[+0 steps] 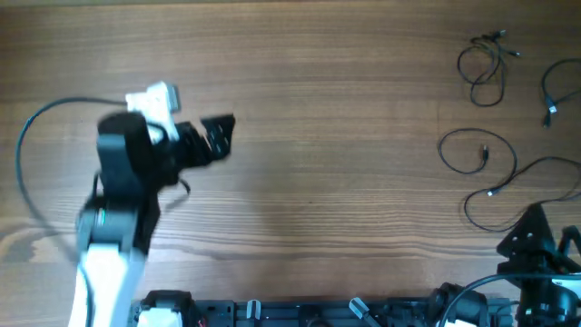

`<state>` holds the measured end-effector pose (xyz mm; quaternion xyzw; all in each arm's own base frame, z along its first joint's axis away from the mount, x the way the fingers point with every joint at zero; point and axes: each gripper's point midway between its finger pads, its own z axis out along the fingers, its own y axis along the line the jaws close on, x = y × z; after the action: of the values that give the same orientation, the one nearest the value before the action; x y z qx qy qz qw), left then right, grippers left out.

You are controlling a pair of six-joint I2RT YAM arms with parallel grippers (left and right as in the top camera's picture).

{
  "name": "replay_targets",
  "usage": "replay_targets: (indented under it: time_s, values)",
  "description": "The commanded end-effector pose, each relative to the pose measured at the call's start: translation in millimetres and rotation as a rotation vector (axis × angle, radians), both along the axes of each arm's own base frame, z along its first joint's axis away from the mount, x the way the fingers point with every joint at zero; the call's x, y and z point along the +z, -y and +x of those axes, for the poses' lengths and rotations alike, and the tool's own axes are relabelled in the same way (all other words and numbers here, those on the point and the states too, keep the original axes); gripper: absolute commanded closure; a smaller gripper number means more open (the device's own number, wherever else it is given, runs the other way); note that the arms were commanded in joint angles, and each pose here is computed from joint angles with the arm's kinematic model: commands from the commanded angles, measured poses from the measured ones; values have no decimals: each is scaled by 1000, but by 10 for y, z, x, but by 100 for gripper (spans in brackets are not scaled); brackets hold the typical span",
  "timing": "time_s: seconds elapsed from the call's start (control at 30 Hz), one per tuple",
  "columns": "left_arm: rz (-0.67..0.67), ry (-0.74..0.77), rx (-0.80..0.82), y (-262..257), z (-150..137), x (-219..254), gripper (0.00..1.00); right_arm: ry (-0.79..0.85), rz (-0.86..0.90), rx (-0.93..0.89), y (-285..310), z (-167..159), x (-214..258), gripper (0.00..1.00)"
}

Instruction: Untangle cables

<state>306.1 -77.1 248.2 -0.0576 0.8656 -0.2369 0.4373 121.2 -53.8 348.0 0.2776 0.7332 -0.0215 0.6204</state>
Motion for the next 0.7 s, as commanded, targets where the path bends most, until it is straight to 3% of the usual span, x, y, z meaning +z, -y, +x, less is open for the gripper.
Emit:
replay_targets:
  time_s: [0.0, 0.1, 0.23, 0.4, 0.53, 0.6, 0.67]
  values:
    - [269, 174, 236, -465, -446, 388, 0, 27, -10, 7, -19, -19, 46, 0]
    - [252, 234, 208, -480, -883, 510, 0, 70, -24, 6, -12, -1, 156, 0]
    - [251, 237, 206, -560, -1165, 469, 0, 83, -28, 7, -11, 3, 190, 0]
    - [311, 90, 180, -621, -1367, 111, 0, 73, -22, 12, -21, 3, 162, 0]
    - [357, -26, 160, -670, -1530, -142, 0, -23, 61, 195, -351, 38, -117, 0]
    - [357, -27, 160, -671, -1531, -144, 0, -26, 26, 64, -125, -13, -103, 0]
    - [357, -27, 160, -671, -1531, -144, 0, -24, 51, 75, -148, 11, -131, 0]
